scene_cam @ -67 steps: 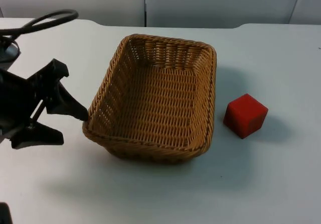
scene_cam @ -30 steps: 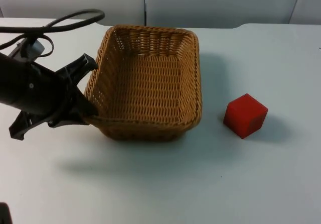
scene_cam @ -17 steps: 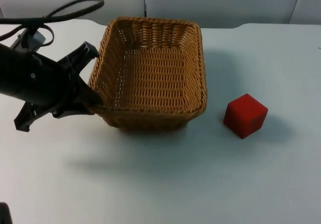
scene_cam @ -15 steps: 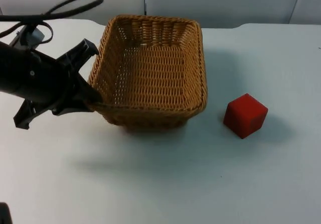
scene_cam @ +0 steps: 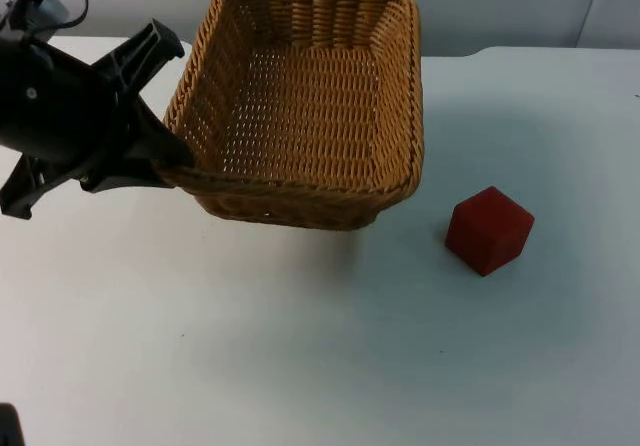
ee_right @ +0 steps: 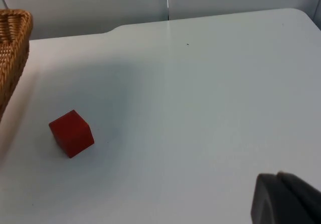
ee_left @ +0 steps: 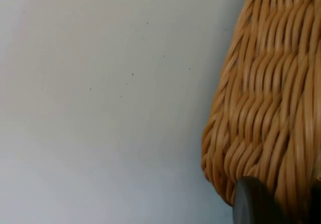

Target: Pick up the basket with the left hand and place the cube into the basket with the right hand.

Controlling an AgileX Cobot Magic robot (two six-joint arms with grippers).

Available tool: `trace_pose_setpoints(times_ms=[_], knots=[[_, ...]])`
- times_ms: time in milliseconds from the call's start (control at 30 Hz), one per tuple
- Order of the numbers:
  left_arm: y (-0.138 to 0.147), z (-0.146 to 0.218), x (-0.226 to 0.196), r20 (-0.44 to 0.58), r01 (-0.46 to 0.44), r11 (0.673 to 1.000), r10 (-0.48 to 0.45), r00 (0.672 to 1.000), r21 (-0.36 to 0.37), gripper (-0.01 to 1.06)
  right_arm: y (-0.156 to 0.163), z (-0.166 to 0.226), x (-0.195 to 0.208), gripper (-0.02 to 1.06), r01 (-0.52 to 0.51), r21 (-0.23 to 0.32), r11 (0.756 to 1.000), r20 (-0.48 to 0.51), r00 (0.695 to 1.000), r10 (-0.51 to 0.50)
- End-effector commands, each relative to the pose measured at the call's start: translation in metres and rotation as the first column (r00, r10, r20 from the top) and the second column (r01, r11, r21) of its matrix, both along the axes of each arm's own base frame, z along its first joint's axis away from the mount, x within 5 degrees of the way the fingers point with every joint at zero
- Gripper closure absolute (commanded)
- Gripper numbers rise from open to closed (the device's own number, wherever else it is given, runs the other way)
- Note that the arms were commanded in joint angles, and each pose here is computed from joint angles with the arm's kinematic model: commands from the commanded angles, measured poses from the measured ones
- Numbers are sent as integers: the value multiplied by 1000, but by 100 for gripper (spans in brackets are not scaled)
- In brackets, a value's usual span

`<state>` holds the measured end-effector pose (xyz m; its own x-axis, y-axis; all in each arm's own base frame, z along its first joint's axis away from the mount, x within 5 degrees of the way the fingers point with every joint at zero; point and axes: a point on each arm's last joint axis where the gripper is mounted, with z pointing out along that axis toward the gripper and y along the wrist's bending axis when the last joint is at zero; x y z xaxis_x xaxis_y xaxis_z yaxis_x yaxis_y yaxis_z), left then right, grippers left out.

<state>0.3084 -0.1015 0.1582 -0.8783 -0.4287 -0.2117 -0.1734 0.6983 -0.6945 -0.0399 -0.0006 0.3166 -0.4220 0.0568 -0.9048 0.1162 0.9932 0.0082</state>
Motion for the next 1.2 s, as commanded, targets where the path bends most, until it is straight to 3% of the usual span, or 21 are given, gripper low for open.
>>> trace_pose_setpoints(times_ms=[0,433,1167], knots=[[-1,8,-2,6,1,1000,-1,1000,-20,105,0,0,1,105,11,-7,1000,7,1000,-11],[17,9,2,-10,-35,998,35,999,-60,105,0,0,1,105,11,-7,1000,7,1000,-11],[17,9,2,-6,-37,998,36,999,-56,105,0,0,1,105,11,-7,1000,7,1000,-11]])
